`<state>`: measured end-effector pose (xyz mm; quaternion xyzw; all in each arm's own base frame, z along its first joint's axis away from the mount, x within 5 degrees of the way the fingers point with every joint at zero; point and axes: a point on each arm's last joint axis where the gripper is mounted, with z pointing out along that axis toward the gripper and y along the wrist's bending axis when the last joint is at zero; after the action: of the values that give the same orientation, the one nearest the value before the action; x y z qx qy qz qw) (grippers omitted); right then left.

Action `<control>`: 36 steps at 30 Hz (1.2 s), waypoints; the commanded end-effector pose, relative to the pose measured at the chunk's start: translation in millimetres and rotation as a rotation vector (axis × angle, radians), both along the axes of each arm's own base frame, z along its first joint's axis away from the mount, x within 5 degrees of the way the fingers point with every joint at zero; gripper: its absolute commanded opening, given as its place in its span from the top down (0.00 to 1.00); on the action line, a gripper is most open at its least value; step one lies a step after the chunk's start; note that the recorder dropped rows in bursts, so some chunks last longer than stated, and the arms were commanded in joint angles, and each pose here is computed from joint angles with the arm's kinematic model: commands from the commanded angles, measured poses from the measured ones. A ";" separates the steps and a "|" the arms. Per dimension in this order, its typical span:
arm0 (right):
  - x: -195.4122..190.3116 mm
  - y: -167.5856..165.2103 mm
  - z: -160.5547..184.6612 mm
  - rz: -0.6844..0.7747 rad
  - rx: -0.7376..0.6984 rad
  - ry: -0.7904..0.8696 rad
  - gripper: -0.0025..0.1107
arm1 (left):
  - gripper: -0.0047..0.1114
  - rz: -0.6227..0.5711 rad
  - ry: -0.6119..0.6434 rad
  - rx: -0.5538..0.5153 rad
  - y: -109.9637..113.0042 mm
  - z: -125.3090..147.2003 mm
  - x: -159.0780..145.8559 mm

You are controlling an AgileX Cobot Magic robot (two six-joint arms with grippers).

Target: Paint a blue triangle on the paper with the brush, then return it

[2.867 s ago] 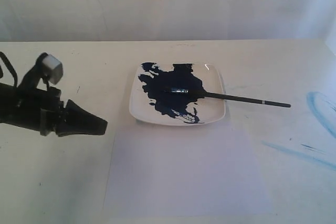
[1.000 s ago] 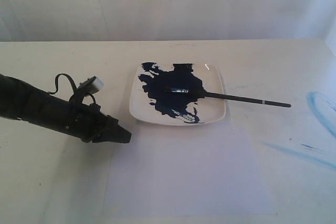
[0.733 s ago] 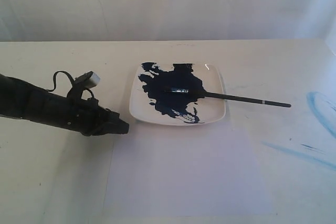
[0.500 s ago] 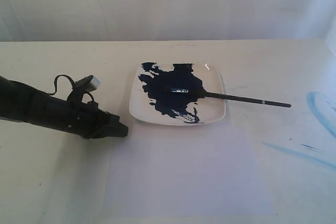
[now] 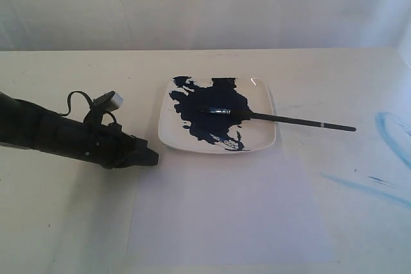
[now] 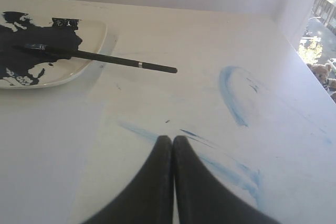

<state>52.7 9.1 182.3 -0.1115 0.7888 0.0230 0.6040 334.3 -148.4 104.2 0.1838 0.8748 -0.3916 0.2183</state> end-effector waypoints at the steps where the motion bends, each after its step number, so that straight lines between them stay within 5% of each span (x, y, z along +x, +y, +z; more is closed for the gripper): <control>1: -0.1 -0.1 -0.8 0.002 -0.004 -0.010 0.98 | 0.96 -0.002 0.028 0.004 -1.5 -7.2 -2.9; 36: 1.3 -0.2 5.2 0.013 -0.061 -0.088 0.98 | 0.96 -0.004 0.029 0.000 -1.8 -7.0 -3.0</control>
<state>53.1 8.7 183.5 -0.1276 0.7821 0.0070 0.6100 334.2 -148.5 104.3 0.1841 0.8744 -0.3925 0.2181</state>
